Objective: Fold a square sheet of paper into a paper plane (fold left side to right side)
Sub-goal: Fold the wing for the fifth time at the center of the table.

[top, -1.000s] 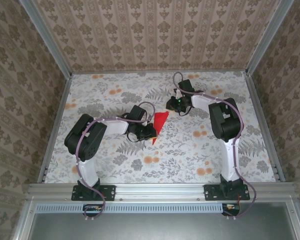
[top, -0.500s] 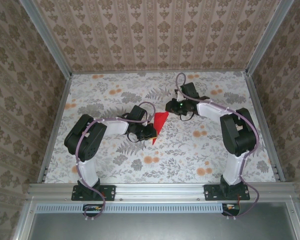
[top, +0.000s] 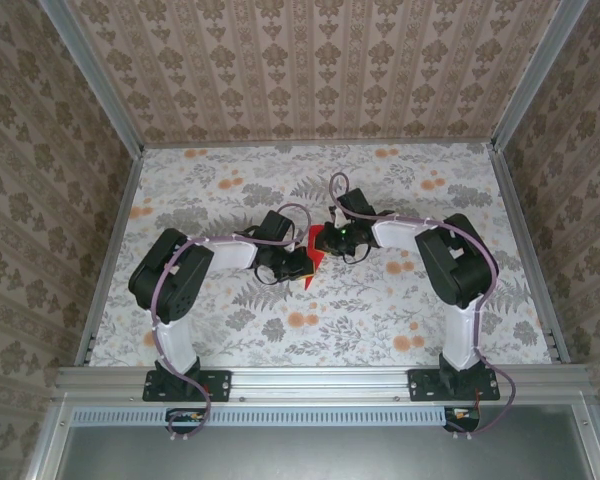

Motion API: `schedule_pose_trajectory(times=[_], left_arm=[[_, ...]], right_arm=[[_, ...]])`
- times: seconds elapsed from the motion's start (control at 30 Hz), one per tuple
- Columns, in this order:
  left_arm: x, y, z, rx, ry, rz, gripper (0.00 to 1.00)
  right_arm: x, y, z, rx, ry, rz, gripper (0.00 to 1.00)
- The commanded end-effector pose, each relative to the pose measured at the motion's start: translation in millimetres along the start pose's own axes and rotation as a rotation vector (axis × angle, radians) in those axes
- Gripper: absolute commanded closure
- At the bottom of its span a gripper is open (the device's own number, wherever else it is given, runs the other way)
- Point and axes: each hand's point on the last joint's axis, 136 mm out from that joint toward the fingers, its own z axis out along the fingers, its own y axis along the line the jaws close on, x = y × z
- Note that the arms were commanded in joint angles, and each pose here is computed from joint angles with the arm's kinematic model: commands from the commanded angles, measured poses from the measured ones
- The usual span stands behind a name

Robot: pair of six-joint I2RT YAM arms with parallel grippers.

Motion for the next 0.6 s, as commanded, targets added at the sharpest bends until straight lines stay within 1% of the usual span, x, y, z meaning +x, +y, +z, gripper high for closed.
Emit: schedule_pose_trajectory(times=[0.0, 0.17, 0.3, 0.43, 0.57], left_arm=[[23, 20, 1, -0.091, 0.069, -0.032, 0.91], [17, 4, -9, -0.056, 0.048, -0.01, 0.88], [12, -15, -24, -0.022, 0.028, 0.02, 0.85], [13, -28, -30, 0.014, 0.039, 0.038, 0.85], [18, -33, -27, 0.049, 0.064, 0.032, 0.85]], right_arm=[[13, -20, 10, 0.067, 0.057, 0.06, 0.86], [21, -37, 16, 0.132, 0.093, 0.077, 0.87], [25, -43, 18, 0.147, 0.105, 0.085, 0.87], [26, -46, 18, 0.159, 0.108, 0.083, 0.87], [25, -46, 17, 0.167, 0.105, 0.076, 0.88]])
